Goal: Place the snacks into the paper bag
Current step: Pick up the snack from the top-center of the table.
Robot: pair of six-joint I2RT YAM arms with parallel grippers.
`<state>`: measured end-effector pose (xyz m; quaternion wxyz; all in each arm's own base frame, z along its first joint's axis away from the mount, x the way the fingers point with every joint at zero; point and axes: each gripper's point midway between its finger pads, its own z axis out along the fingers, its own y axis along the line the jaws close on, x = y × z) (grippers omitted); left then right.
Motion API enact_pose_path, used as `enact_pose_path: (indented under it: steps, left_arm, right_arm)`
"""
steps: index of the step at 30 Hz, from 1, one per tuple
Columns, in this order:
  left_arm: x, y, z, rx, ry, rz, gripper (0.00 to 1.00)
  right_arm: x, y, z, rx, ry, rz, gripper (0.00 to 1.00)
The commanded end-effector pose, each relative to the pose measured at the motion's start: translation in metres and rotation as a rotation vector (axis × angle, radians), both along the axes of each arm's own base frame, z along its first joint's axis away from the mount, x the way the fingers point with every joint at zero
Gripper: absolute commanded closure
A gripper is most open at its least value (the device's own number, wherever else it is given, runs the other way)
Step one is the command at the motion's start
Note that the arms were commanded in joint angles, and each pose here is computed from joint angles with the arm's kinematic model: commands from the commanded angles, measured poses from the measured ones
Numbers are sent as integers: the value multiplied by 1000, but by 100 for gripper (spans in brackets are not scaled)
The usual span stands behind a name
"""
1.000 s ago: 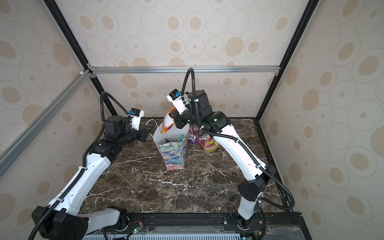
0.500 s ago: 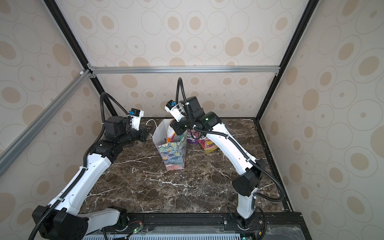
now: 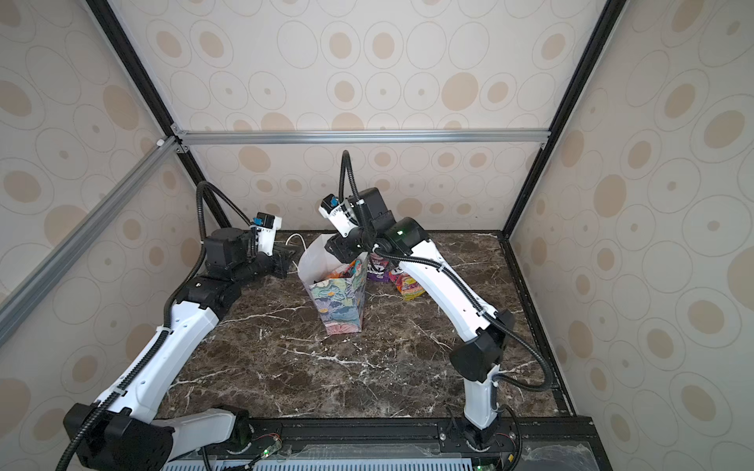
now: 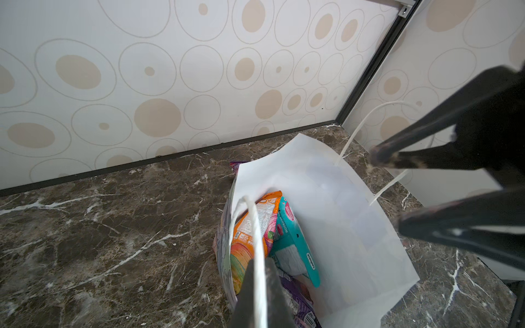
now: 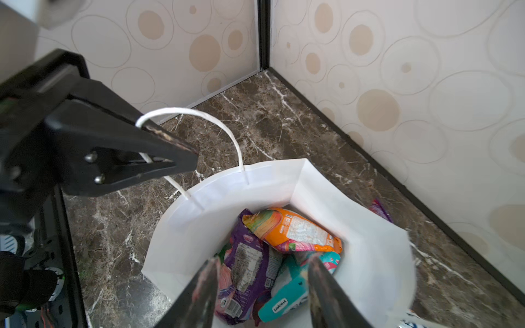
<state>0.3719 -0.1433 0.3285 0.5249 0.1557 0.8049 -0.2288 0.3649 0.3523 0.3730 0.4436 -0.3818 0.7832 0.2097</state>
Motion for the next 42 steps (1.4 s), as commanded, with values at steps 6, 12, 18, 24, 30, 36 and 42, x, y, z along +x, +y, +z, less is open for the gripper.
enact_pose_path:
  steps: [6, 12, 18, 24, 30, 36, 42]
  left_arm:
    - [2, 4, 16, -13, -62, 11, 100]
    - [2, 8, 16, -14, -64, 26, 100]
    - [2, 8, 8, -6, -48, 25, 100]
    - [1, 10, 7, 4, -49, 30, 100]
    - [1, 10, 5, 1, -47, 31, 100]
    - [1, 10, 2, 1, -40, 33, 100]
    - [-1, 12, 1, 9, -44, 40, 100]
  right_arm:
    - [17, -154, 51, 285, -67, -471, 37]
    - [28, -239, -50, 345, 155, -714, 38]
    - [29, -287, -125, 368, 304, -857, 40]
    - [37, -303, -191, 343, 435, -928, 43]
    - [49, -299, -234, 325, 525, -924, 43]
    - [64, -292, -269, 337, 599, -917, 46]
    - [75, -281, -298, 377, 663, -888, 46]
